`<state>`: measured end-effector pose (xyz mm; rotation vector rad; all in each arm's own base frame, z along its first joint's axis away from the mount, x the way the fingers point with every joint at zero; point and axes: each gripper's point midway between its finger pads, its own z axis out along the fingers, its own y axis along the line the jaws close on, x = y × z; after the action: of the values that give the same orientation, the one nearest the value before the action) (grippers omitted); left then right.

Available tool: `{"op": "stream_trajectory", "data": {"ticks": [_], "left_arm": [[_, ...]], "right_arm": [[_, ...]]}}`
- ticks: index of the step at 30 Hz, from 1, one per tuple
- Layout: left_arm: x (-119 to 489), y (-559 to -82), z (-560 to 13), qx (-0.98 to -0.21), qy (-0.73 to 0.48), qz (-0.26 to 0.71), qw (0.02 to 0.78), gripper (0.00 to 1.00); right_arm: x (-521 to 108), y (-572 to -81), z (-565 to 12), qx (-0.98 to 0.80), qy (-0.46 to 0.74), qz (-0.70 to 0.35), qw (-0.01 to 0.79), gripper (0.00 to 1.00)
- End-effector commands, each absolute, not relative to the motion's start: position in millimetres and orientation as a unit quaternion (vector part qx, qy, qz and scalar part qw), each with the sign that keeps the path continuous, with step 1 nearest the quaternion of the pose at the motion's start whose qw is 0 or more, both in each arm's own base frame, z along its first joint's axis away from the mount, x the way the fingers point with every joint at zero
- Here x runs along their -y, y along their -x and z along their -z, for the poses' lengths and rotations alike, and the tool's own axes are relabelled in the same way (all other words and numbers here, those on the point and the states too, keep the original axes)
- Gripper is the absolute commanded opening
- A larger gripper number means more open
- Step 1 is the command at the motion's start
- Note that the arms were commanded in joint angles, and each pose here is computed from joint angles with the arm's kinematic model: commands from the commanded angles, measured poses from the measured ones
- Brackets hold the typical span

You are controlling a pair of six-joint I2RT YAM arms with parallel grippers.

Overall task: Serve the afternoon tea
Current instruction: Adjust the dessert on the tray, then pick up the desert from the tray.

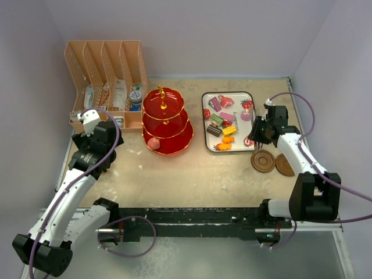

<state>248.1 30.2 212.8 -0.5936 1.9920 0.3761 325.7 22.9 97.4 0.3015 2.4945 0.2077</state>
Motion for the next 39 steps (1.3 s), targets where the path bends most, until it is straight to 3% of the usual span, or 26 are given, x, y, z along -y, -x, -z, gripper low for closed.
{"op": "stream_trajectory", "data": {"ticks": [1,4,14,22,39], "left_arm": [[-27.2,-252.9,-222.7,-0.812,0.248,-0.140,0.510,1.00],[-27.3,-253.1,-223.2,-0.811,0.248,-0.140,0.510,1.00],[-26.9,-253.1,-222.5,-0.812,0.247,-0.140,0.510,1.00],[-26.2,-253.9,-221.9,-0.813,0.246,-0.139,0.509,0.99],[-25.7,-254.5,-220.8,-0.815,0.243,-0.140,0.507,1.00]], "right_arm": [[-18.7,-332.5,-129.3,-0.926,-0.124,-0.076,0.347,0.39],[-10.9,-337.0,-144.4,-0.920,-0.122,-0.056,0.368,0.45],[-7.2,-341.0,-124.2,-0.943,-0.097,-0.037,0.318,0.52],[10.7,-353.7,-121.6,-0.945,-0.102,0.013,0.310,0.53],[-2.7,-360.5,-104.1,-0.958,-0.070,-0.017,0.279,0.54]]}}
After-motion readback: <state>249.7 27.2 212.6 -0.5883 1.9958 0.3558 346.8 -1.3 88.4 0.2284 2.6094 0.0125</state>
